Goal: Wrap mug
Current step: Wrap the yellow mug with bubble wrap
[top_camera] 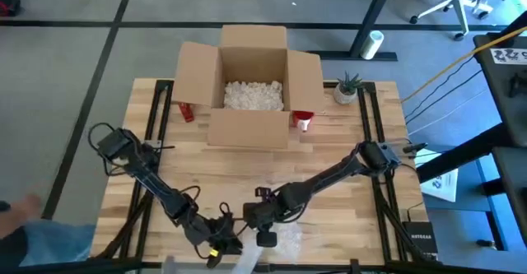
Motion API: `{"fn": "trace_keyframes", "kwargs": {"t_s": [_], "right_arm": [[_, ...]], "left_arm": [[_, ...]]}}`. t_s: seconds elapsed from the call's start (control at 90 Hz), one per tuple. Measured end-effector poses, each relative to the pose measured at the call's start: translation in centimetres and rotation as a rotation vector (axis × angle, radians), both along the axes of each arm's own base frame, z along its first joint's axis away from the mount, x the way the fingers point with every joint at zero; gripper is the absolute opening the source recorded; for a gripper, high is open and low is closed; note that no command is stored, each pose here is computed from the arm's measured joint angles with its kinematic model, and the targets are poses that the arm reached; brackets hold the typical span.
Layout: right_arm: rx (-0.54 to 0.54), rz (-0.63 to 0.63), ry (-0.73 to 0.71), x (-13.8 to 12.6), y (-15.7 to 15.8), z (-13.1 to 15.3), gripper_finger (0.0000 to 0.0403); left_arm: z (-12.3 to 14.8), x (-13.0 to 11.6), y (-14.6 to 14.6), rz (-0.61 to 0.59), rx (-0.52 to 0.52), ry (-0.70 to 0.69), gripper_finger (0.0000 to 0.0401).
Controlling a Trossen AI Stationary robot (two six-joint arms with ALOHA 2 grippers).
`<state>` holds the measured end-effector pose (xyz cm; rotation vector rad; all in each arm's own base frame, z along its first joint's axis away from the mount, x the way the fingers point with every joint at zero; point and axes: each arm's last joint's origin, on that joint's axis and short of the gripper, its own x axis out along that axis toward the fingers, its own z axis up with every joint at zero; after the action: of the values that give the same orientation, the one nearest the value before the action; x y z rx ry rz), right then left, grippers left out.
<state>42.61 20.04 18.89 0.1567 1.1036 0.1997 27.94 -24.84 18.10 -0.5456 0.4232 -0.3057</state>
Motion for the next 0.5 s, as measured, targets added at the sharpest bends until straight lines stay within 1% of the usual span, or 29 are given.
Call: {"fn": "trace_keyframes", "kwargs": {"t_s": [0.078, 0.156, 0.244, 0.356, 0.5], "right_arm": [[0.013, 0.006, -0.006, 0.1, 0.1, 0.0, 0.0000], [0.017, 0.008, -0.007, 0.1, 0.1, 0.1, 0.0000], [0.019, 0.008, -0.004, -0.1, 0.4, 0.0, 0.0000], [0.020, 0.011, -0.001, -0.2, 0.7, 0.1, 0.0000], [0.002, 0.004, 0.017, -1.0, 1.0, 1.4, 0.0000]], "left_arm": [[0.6, 0.8, 0.3, 0.040, 0.073, -0.055, 0.0074], [0.9, 1.3, 0.9, 0.081, 0.132, -0.077, 0.0074], [0.8, 1.8, 1.6, 0.107, 0.154, -0.073, 0.0074], [0.3, 2.2, 2.4, 0.136, 0.162, -0.018, 0.0074], [-0.1, 2.3, 2.9, 0.163, 0.170, 0.036, 0.0074]]}}
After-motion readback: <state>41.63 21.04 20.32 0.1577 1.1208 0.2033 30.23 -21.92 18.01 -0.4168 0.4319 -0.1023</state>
